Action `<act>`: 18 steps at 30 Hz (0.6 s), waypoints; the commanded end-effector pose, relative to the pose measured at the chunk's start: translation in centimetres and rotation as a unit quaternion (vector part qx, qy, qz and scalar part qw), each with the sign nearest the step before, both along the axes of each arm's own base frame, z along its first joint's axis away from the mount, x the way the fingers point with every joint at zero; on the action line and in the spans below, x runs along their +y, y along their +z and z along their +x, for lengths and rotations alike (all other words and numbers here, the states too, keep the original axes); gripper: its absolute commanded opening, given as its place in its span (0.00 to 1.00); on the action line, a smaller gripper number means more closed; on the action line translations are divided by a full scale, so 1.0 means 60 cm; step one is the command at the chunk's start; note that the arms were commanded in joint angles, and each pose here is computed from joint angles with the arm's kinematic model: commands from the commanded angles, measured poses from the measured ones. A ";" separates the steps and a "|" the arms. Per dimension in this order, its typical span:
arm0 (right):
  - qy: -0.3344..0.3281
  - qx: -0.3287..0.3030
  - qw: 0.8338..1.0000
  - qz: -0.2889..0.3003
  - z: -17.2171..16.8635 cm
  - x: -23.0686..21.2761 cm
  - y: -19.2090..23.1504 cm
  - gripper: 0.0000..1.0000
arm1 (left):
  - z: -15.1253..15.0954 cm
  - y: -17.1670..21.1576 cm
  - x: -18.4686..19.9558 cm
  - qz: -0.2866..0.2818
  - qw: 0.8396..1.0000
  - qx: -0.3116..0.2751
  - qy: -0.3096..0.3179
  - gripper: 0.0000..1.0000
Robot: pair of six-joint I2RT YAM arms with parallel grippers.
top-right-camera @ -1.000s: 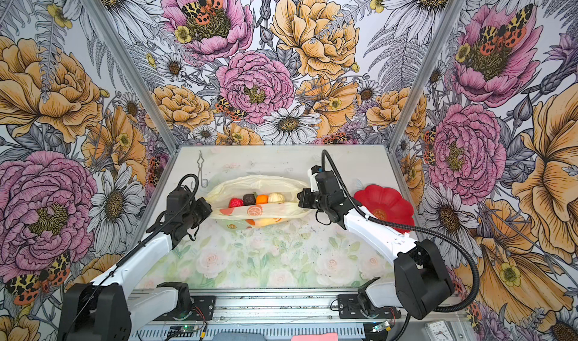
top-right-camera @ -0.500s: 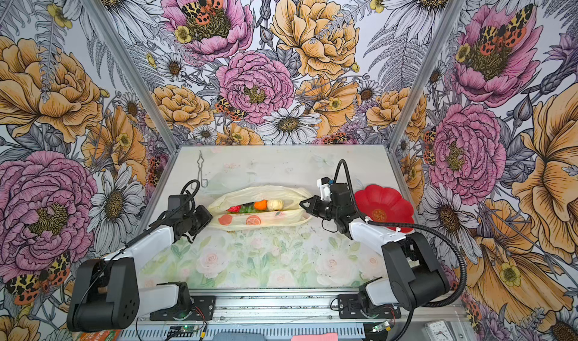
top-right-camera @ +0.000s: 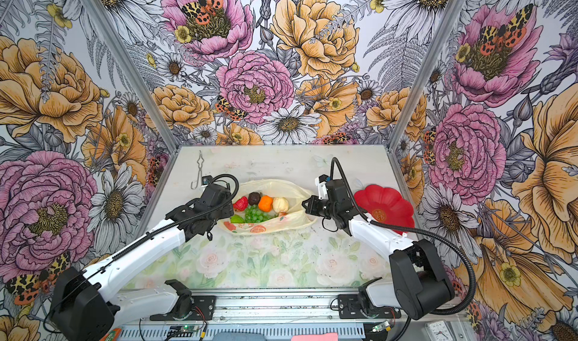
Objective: Take the fake fruits out of the plastic bag
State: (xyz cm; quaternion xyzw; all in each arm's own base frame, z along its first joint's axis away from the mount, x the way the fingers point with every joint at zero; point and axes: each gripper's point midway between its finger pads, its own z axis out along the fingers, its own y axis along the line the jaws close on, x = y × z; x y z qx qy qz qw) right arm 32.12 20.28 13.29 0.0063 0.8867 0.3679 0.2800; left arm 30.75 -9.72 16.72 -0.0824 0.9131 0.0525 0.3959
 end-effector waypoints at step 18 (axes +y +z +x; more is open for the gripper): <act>-0.009 -0.028 0.998 -0.064 -0.006 -0.028 0.006 0.00 | 0.143 -0.070 -0.008 0.104 0.992 0.068 -0.010 0.15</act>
